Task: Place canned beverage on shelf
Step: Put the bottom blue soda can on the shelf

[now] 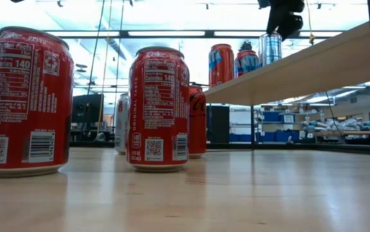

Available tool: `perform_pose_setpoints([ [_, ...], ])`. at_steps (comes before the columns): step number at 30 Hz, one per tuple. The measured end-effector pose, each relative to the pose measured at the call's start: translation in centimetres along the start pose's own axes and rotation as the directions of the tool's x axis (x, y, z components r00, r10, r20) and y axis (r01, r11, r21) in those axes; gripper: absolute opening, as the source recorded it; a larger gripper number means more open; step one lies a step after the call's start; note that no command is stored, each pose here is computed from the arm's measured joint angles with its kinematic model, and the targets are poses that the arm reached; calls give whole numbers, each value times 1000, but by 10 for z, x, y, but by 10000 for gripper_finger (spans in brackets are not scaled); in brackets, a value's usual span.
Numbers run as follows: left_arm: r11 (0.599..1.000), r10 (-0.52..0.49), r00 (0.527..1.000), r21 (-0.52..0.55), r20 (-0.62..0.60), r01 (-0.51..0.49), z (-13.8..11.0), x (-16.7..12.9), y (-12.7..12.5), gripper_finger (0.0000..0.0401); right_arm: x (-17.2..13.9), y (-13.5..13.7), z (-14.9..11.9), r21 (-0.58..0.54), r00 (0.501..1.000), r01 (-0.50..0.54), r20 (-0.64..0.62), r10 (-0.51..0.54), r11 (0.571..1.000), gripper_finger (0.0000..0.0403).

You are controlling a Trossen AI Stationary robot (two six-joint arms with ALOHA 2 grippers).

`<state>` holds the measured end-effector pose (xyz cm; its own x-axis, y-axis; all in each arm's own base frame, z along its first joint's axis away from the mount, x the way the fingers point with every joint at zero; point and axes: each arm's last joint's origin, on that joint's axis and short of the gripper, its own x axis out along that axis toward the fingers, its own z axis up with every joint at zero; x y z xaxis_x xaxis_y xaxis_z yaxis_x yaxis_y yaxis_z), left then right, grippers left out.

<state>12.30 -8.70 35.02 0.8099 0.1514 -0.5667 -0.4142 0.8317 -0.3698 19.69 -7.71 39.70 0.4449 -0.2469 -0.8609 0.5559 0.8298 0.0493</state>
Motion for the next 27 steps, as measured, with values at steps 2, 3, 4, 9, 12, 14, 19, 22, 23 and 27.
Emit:
perform_pose_setpoints([
  [2, 1000, 0, 1000, -3, 0, 0, 0, 0, 0, 185, 1, -1, 1, 53, 999, 32, 9, -32, 998, 390],
  [3, 1000, 0, 1000, -3, 0, 0, 0, 0, 0, 185, 2, -1, 2, 89, 999, 49, 11, -50, 995, 395],
  [4, 1000, 0, 1000, -4, 0, 0, 0, 0, 0, 185, 3, -1, 3, 123, 998, 61, 10, -63, 991, 397],
  [9, 1000, 0, 1000, -4, 0, 0, 0, 0, 0, 185, 15, 2, 8, 206, 997, 79, -23, -76, 975, 392],
  [12, 1000, 0, 1000, -4, 0, 0, 0, 0, 0, 185, 23, 6, 10, 237, 994, 103, -43, -96, 966, 394],
  [14, 1000, 0, 1000, -5, 0, 0, 0, 0, 0, 185, 28, 9, 12, 255, 993, 118, -56, -108, 960, 394],
  [19, 1000, 0, 1000, -5, -1, 0, 0, 0, 0, 185, 35, 10, 14, 329, 990, 140, -77, -121, 934, 394],
  [22, 1000, -1, 1000, -5, -1, 1, 0, 0, 0, 185, 36, 10, 14, 370, 989, 146, -84, -124, 917, 391],
  [23, 1000, -1, 1000, -5, -1, 1, 0, 0, 0, 185, 36, 10, 14, 377, 989, 146, -84, -124, 915, 389],
  [27, 1000, -1, 1000, -2, -1, 1, 0, 0, 0, 185, 36, 10, 14, 378, 990, 140, -87, -115, 915, 374],
])
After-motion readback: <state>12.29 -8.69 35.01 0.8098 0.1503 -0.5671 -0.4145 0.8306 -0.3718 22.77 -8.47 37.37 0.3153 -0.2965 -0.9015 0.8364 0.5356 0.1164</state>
